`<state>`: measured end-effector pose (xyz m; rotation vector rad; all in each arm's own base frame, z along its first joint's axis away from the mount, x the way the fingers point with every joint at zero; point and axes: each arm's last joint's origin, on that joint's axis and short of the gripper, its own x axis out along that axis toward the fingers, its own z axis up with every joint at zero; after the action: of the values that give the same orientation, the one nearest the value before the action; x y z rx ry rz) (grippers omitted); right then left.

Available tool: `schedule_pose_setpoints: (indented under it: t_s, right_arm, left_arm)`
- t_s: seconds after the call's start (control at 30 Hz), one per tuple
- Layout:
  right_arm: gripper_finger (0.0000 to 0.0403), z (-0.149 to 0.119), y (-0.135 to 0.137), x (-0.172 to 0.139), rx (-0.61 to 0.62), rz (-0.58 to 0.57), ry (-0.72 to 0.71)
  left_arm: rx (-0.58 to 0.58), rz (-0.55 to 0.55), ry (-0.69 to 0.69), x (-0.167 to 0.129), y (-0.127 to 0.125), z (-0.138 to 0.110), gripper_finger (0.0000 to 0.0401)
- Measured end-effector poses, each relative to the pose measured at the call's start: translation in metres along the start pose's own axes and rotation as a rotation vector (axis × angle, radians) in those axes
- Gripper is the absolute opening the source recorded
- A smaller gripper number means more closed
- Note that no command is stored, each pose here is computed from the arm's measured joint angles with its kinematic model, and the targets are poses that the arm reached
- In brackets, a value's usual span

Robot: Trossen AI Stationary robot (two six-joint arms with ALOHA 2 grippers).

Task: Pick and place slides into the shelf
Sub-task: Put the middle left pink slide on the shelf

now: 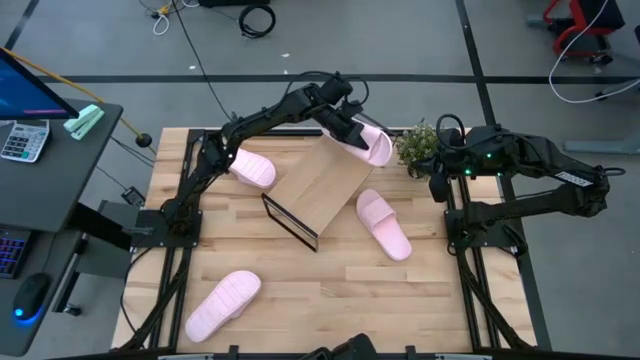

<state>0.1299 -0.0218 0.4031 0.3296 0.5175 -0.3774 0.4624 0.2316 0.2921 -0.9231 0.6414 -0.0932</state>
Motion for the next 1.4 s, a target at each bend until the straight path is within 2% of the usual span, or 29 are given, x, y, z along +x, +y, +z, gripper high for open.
schedule_pose_setpoints:
  t_s: [0.57,0.77,1.4]
  right_arm:
    - [0.0012,0.000,0.000,0.000,0.000,0.000,0.000]
    - [0.0010,0.000,0.000,0.000,0.010,0.000,0.000]
    - [0.0012,0.000,0.000,0.000,0.018,0.000,0.000]
  left_arm:
    - [0.006,0.016,-0.008,0.000,0.000,0.000,0.0024]
    - [0.000,0.021,-0.007,0.009,0.008,0.000,0.0018]
    - [0.023,-0.013,-0.011,0.021,-0.005,-0.004,0.0025]
